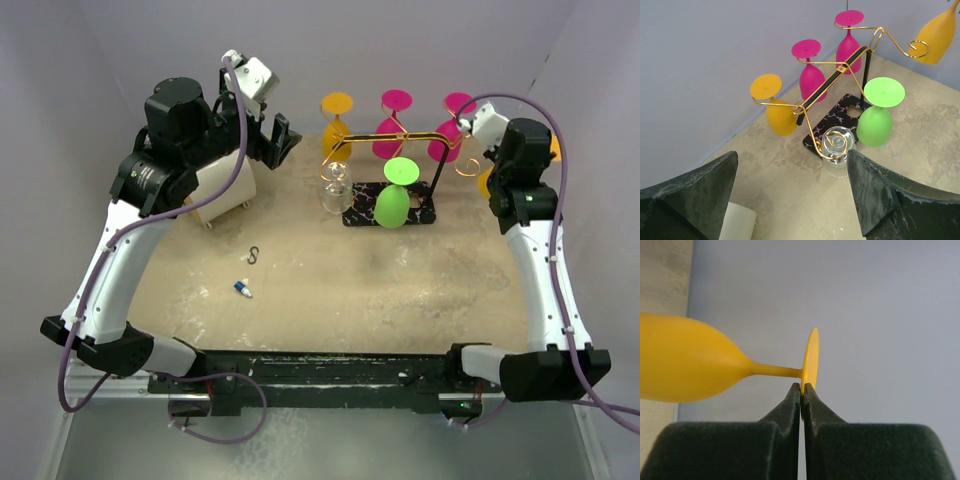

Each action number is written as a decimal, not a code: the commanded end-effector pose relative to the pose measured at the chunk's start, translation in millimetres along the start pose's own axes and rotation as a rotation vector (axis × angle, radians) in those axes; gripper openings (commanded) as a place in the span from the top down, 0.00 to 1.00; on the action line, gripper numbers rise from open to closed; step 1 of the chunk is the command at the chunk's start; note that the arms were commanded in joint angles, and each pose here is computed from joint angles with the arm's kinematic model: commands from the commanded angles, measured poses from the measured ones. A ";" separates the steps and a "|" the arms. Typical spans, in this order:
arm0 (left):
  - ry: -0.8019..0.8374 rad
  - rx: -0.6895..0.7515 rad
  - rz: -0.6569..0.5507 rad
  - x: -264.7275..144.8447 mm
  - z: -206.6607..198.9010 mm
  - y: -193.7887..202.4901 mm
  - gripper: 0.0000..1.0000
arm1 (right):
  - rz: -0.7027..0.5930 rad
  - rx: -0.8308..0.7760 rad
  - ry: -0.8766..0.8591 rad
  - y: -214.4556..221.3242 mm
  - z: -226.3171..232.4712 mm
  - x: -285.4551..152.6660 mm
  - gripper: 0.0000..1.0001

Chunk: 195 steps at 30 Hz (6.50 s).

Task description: Place the wine glass upside down on the wine glass rack

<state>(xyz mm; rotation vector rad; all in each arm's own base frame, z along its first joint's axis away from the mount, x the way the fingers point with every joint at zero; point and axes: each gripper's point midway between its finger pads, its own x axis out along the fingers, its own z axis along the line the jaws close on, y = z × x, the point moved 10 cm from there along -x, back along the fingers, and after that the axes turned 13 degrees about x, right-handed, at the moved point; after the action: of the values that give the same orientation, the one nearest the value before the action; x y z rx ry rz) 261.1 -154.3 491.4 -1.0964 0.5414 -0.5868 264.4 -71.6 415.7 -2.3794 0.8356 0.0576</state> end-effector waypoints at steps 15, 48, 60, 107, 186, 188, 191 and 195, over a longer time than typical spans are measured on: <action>0.000 0.070 -0.009 -3.6 9.8 4.9 0.01 | -0.119 -0.156 -0.104 -55.1 48.2 6.7 1.00; 0.022 0.044 0.015 10.4 11.6 23.5 0.01 | -0.212 -0.306 -0.246 -63.0 79.6 -16.3 1.00; 0.040 0.047 0.020 12.2 10.1 27.4 0.01 | -0.232 -0.313 -0.295 -62.3 83.8 -21.5 1.00; 0.017 0.078 0.084 25.3 14.3 50.3 0.01 | -0.250 -0.297 -0.396 -27.8 77.6 -41.2 1.00; 0.045 0.082 0.085 16.3 9.2 52.4 0.01 | -0.227 -0.102 -0.379 -56.4 94.5 -8.0 0.68; 0.045 0.083 0.086 16.5 9.1 52.5 0.01 | -0.233 -0.093 -0.384 -57.9 94.7 -7.7 0.66; 0.045 0.083 0.086 16.5 9.3 52.7 0.01 | -0.249 -0.073 -0.410 -61.4 95.3 -8.6 0.64; 0.050 0.079 0.090 17.3 8.5 54.6 0.01 | -0.267 -0.039 -0.429 -65.4 94.4 -10.0 0.63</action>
<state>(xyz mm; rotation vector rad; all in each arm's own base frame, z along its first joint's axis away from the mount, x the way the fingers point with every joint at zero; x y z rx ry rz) 294.8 -147.1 431.1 -0.9924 0.6507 -0.5042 304.5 21.0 360.6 -2.4404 0.4189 0.5229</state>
